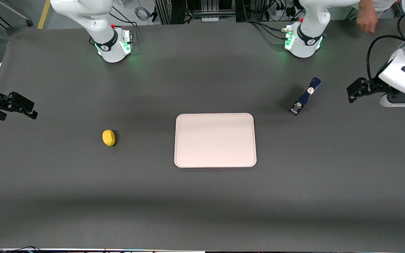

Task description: Place cookie box on tray

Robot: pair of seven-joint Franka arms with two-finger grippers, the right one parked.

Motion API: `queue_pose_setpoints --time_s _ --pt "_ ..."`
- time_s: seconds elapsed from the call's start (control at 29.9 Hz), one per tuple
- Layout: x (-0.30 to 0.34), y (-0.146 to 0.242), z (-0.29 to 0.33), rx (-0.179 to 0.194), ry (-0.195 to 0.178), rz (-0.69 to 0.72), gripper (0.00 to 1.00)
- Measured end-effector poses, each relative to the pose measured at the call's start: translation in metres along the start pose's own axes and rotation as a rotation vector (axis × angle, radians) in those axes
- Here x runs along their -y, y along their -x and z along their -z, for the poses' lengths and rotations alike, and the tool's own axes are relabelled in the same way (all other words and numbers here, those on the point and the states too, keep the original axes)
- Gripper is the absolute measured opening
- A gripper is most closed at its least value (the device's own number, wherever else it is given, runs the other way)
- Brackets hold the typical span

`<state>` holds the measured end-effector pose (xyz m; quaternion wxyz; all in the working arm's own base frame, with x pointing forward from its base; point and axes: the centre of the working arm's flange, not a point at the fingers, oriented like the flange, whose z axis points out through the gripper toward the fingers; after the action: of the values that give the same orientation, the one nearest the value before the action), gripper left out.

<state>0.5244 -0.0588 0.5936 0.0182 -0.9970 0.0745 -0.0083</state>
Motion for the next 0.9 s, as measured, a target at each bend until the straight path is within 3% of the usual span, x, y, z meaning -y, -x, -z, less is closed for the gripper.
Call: queue_pose_setpoints --time_s 0.23,0.37,0.77,0.9 --pt "-0.001 0.001 0.001 0.009 0.001 -0.238 1.0" --pt "-0.006 0.003 -0.002 0.033 0.006 -0.309 1.0" --pt "-0.017 0.01 -0.013 0.069 0.009 -0.335 1.0" --pt "-0.019 0.022 -0.029 0.066 0.002 -0.335 1.0"
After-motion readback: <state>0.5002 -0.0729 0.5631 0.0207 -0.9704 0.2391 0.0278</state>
